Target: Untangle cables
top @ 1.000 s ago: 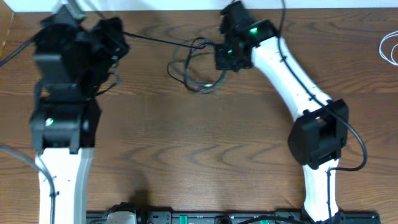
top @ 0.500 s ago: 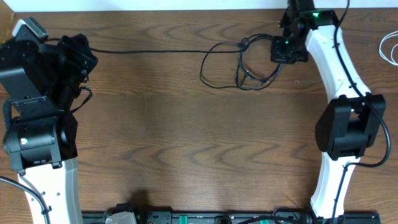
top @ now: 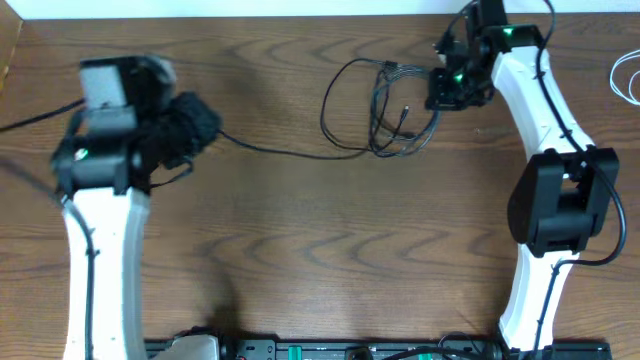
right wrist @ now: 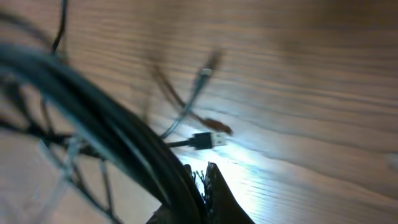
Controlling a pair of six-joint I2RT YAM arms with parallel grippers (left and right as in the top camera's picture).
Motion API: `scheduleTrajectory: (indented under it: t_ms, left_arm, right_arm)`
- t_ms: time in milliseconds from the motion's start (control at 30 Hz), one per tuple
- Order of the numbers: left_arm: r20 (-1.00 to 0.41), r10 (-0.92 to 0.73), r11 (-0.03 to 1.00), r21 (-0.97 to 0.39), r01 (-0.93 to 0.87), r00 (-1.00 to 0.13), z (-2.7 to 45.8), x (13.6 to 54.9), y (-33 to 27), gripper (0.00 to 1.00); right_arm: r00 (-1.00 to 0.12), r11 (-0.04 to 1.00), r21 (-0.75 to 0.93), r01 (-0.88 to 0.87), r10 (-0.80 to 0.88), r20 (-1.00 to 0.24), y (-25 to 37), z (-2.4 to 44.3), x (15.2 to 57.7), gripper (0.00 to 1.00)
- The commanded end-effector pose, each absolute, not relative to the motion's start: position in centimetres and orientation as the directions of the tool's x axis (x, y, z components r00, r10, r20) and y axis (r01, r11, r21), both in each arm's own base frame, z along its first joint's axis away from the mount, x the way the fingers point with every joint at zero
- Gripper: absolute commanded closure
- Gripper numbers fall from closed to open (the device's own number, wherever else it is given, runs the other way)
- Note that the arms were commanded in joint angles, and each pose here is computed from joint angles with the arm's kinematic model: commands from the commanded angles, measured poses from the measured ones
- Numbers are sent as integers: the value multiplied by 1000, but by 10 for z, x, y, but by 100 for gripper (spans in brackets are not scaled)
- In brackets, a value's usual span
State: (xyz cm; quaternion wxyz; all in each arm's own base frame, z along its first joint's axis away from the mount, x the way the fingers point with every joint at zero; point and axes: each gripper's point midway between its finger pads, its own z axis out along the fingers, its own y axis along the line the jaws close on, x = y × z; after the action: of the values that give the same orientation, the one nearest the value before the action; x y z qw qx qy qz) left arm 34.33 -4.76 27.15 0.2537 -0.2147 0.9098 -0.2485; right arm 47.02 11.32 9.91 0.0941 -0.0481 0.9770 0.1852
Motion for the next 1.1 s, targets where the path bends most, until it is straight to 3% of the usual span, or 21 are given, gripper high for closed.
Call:
scheduleTrajectory:
  t_ms: [0, 100, 267, 633, 767, 933, 1067]
  left_arm:
    - [-328, -369, 821, -553, -140, -870, 258, 340, -83, 92]
    - [-283, -348, 835, -527, -158, -894, 240, 342, -90, 92]
    - [-221, -361, 833, -513, -207, -906, 218, 351, -90, 54]
    - [-240, -316, 822, -552, -138, -918, 209, 371, -110, 24]
    - [-327, -182, 795, -604, 57, -927, 219, 380, -143, 23]
    - [-317, -142, 781, -617, 90, -938, 207, 386, -163, 24]
    - [-318, -112, 709, -689, 149, -941, 209, 392, -183, 24]
  right_arm:
    - [-974, 908, 382, -171, -97, -206, 126, 99, 468, 99]
    - [-974, 904, 392, -172, -96, -205, 127, 100, 467, 99]
    - [-965, 859, 462, -220, -121, -233, 140, 112, 467, 99]
    - [-909, 748, 537, -389, -219, -353, 174, 165, 451, 99]
    - [-862, 727, 505, -465, -242, -445, 183, 210, 438, 99]
    - [-803, 703, 463, -540, -266, -532, 189, 260, 413, 99]
    - [-771, 693, 440, -571, -268, -578, 189, 287, 398, 99]
